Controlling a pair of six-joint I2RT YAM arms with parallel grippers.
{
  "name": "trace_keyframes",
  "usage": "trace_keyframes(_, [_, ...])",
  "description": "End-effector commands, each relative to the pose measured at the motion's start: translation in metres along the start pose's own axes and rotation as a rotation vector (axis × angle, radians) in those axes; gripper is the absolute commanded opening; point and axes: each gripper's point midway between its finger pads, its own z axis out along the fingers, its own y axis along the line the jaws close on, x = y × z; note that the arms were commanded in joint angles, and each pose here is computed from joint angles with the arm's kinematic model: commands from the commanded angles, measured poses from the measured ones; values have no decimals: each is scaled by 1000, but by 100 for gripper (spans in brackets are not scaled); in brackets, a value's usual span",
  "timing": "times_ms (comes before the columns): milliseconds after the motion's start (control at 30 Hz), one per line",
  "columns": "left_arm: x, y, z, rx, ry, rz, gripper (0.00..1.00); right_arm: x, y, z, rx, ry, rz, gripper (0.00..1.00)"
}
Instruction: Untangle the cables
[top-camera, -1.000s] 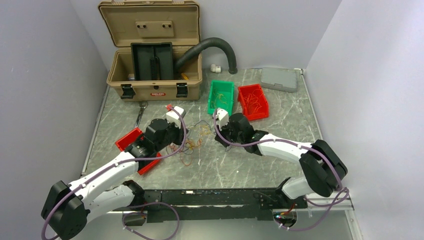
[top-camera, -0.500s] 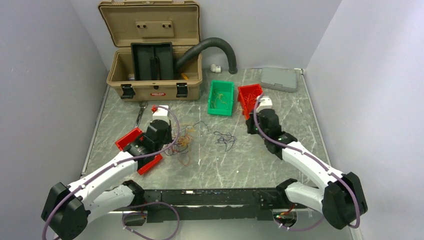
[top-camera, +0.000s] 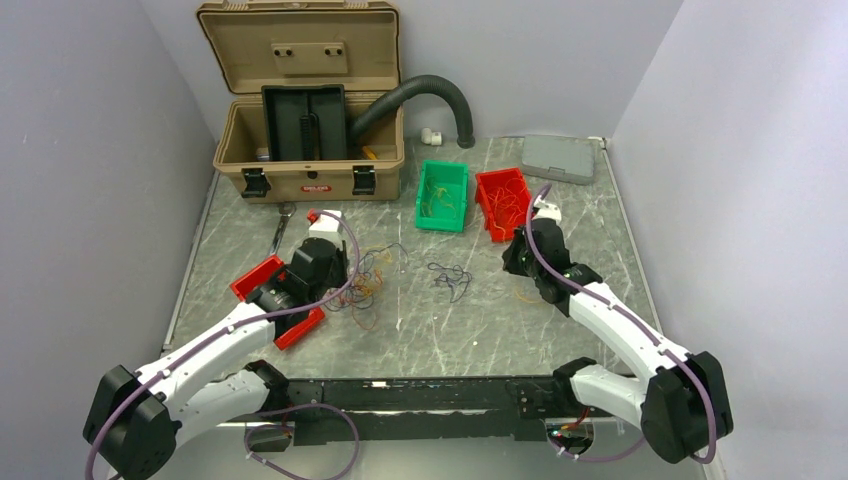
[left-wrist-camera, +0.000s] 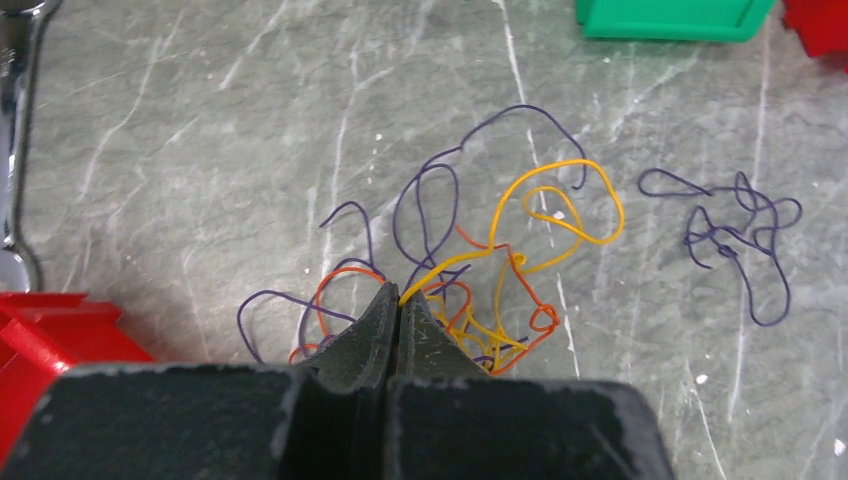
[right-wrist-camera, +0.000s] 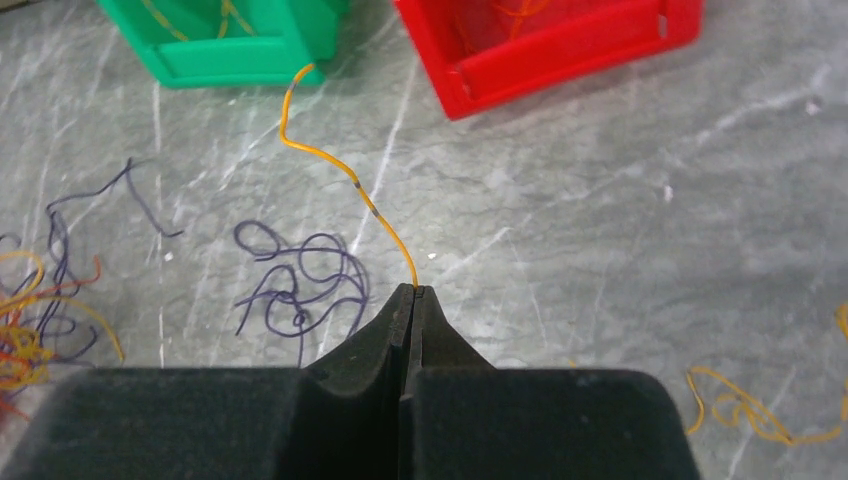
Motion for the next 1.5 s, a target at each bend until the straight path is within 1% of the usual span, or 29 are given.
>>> trace_keyframes(0, [-15, -23, -1, 118, -42, 4, 0, -17, -22, -9, 168, -40, 130, 0])
trace_keyframes(167, [-13, -33, 0, 171, -36, 2, 0, -9, -61, -19, 375, -34, 221, 0])
trace_keyframes(200, [-12, -35, 1, 178, -33, 3, 0, -6, -68, -21, 406, -28, 239, 11])
trace_keyframes(233, [-12, -36, 2, 182, -29, 5, 0, -4, -72, -22, 428, -18, 252, 49])
trace_keyframes(267, [-11, -37, 2, 187, -26, 9, 0, -2, -74, -23, 423, -1, 246, 80])
trace_keyframes(300, [-11, -39, 3, 190, -23, 12, 0, -3, -74, -24, 412, 4, 234, 97])
trace_keyframes(333, [-10, -39, 3, 195, -20, 15, 0, -5, -76, -26, 417, 0, 238, 100])
trace_keyframes(433, [-9, -43, 3, 211, -19, 23, 0, -9, -82, -35, 426, -7, 255, 100])
trace_keyframes(567, [-11, -49, 2, 246, -33, 35, 0, -7, -87, -42, 402, 27, 271, 100])
trace_keyframes(667, [-8, -53, 1, 269, -27, 43, 0, -4, -104, -44, 409, 33, 327, 100])
trace_keyframes(733, [-9, -55, 1, 279, -25, 48, 0, 2, -112, -42, 378, 62, 382, 100])
trace_keyframes(800, [-7, -57, 0, 290, -19, 49, 0, 3, -130, -47, 412, 59, 459, 100])
trace_keyframes(867, [-3, -59, -1, 303, -9, 49, 0, 6, -134, -51, 436, 48, 496, 100])
trace_keyframes(1033, [-2, -61, 0, 320, -28, 47, 0, 3, -152, -72, 574, 12, 508, 100])
trace_keyframes(1233, [2, -63, 4, 338, -36, 82, 0, -1, -157, -102, 698, 31, 566, 100])
trace_keyframes(1333, [5, -62, 5, 344, -40, 98, 0, 1, -158, -126, 789, 67, 613, 100])
trace_keyframes(1400, [7, -64, 4, 356, -44, 101, 0, 10, -154, -140, 827, 128, 646, 100])
trace_keyframes(1467, [7, -63, 4, 358, -53, 105, 0, 19, -145, -143, 812, 176, 690, 100])
